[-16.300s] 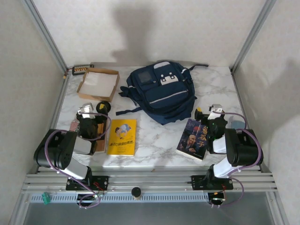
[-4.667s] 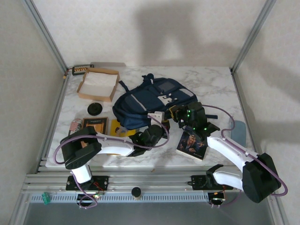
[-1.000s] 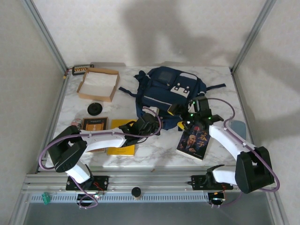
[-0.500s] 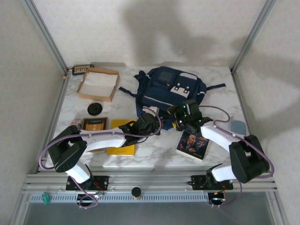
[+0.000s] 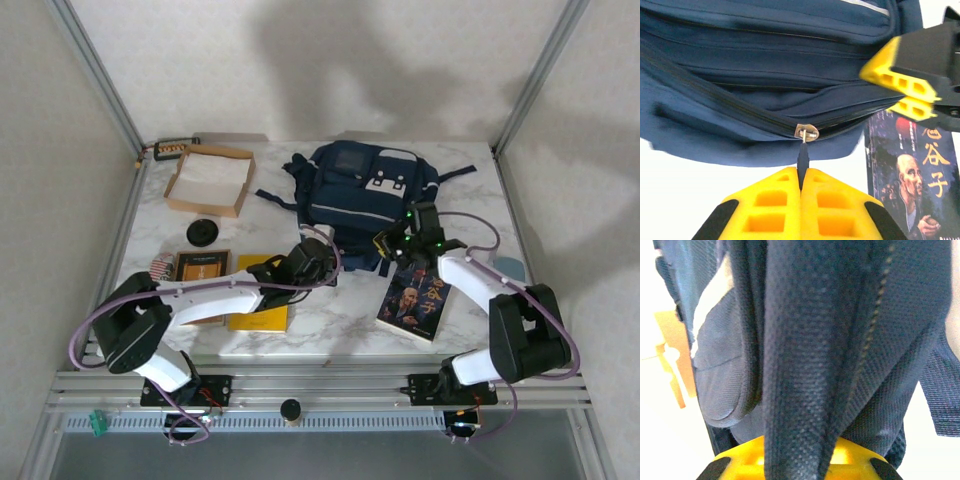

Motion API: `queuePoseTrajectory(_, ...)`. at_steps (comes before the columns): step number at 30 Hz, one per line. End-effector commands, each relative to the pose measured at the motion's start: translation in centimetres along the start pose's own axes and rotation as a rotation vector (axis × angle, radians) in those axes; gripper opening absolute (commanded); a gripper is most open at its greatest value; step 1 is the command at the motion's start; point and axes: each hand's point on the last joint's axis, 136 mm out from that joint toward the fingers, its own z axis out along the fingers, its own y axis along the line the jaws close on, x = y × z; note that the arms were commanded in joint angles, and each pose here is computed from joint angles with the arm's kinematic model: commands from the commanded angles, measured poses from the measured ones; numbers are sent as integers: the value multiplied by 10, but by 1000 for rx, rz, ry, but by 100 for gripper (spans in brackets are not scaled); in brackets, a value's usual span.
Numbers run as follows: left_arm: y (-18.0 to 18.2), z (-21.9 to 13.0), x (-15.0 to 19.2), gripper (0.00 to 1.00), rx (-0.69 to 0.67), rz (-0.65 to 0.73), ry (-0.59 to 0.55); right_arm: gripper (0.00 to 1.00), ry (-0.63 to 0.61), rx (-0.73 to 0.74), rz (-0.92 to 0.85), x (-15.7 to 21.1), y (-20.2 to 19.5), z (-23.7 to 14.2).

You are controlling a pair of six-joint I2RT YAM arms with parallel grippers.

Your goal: Pack the student bag

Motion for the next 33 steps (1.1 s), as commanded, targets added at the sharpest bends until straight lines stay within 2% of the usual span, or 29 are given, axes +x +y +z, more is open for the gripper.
queuePoseTrajectory(1,48,-17,0,0,-152,35,12,3,17,-98,-218,-33,20,-23)
queuePoseTrajectory(4,59,-15,1,0,-124,52,26,4,59,-107,-250,-51,17,-23)
queuePoseTrajectory(7,60,-9,0,0,-90,76,38,9,-5,-78,-311,-70,23,-28)
queuePoseTrajectory(9,54,-7,-6,0,-64,91,31,23,-29,-56,-336,-76,25,-31)
queuePoseTrajectory(11,43,-6,-11,0,-13,96,15,32,-36,-10,-372,-76,22,-33)
queuePoseTrajectory(13,35,-6,-17,0,20,89,-10,47,-65,52,-435,-75,20,-40)
queuePoseTrajectory(18,27,-5,-32,0,44,26,-58,65,-117,119,-720,-51,37,-63)
queuePoseTrajectory(20,21,-7,-36,0,75,9,-74,67,-118,111,-845,-37,47,-66)
queuePoseTrajectory(25,18,-8,-37,0,93,-8,-74,71,-33,-146,-1271,35,89,-62)
queuePoseTrajectory(28,18,-12,-37,0,99,-3,-82,73,12,-235,-1446,51,97,-55)
queuePoseTrajectory(30,21,-14,-38,0,85,-4,-86,72,106,-293,-1535,66,94,-45)
queuePoseTrajectory(32,18,-14,-39,0,92,-1,-81,67,234,-344,-1644,89,85,-35)
queuePoseTrajectory(33,17,-14,-40,0,97,-1,-83,65,255,-341,-1679,92,80,-29)
